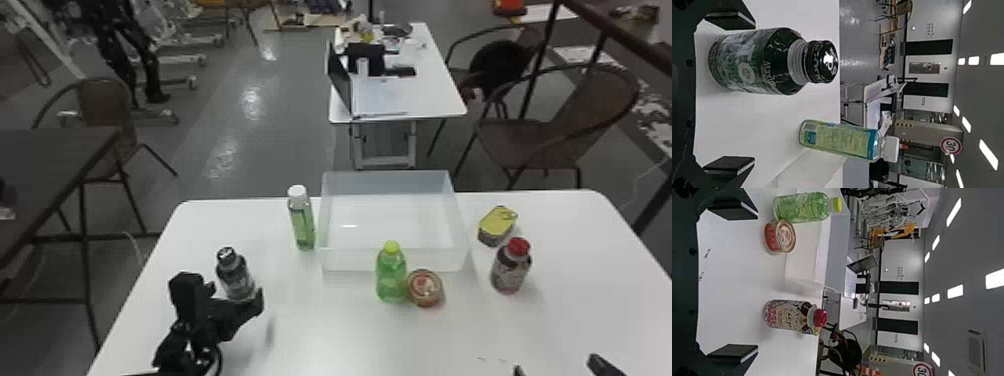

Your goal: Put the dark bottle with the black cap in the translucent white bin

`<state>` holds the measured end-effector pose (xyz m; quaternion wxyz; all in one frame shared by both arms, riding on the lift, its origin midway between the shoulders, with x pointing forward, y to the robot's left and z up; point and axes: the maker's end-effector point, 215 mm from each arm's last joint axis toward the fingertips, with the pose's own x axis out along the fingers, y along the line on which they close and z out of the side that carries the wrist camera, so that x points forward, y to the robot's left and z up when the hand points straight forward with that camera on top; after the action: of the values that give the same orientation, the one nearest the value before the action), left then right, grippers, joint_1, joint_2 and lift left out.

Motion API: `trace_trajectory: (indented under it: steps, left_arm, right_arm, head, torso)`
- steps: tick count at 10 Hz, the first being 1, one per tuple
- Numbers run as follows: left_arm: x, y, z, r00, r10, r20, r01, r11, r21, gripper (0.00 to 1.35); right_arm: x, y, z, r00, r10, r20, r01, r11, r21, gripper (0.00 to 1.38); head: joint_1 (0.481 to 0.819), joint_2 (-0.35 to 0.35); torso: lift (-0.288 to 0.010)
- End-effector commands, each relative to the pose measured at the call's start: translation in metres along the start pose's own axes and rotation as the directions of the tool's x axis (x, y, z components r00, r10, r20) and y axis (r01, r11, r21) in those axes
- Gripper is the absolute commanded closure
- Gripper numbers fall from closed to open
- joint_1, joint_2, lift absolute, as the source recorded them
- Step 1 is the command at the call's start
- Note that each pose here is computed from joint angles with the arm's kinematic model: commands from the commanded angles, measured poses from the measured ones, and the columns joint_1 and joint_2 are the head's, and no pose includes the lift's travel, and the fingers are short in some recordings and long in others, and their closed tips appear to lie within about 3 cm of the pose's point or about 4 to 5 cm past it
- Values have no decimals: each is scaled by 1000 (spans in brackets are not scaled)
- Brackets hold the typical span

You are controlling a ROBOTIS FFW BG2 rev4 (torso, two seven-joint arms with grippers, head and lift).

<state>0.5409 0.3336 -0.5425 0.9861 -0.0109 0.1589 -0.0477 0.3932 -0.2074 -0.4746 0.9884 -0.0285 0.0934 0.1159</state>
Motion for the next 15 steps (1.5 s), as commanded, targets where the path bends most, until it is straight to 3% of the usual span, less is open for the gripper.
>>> trace_trajectory:
  steps: [1,5,11,12,14,15]
  left_arm:
    - [7,15,1,1000,14,-19,-14,1000,12,93]
    - [13,46,6,999,45,-23,-45,999,-18,94]
    - [33,27,6,998,-33,-47,30,998,-51,133]
    - [36,28,7,996,-54,-66,53,998,-26,274]
    - [37,31,7,996,-47,-72,47,999,-3,838]
    - [38,29,7,996,-48,-74,48,999,-4,822]
  right_arm:
    - [1,0,0,1000,1,1,-1,1000,2,105]
    - [4,4,-1,1000,24,-1,-24,1000,-3,105]
    - [7,6,-5,999,38,-7,-38,999,-2,104]
    - [8,6,-5,999,40,-7,-40,999,-2,104]
    - [9,7,-6,999,46,-9,-46,999,-1,105]
    - [8,7,-7,999,48,-11,-48,999,-2,104]
  head:
    - [695,148]
    - [695,189]
    - [695,174]
    - [695,174]
    - [695,176]
    - [695,181]
  torso:
    - [0]
    - [0]
    - [0]
    - [0]
    - [0]
    - [0]
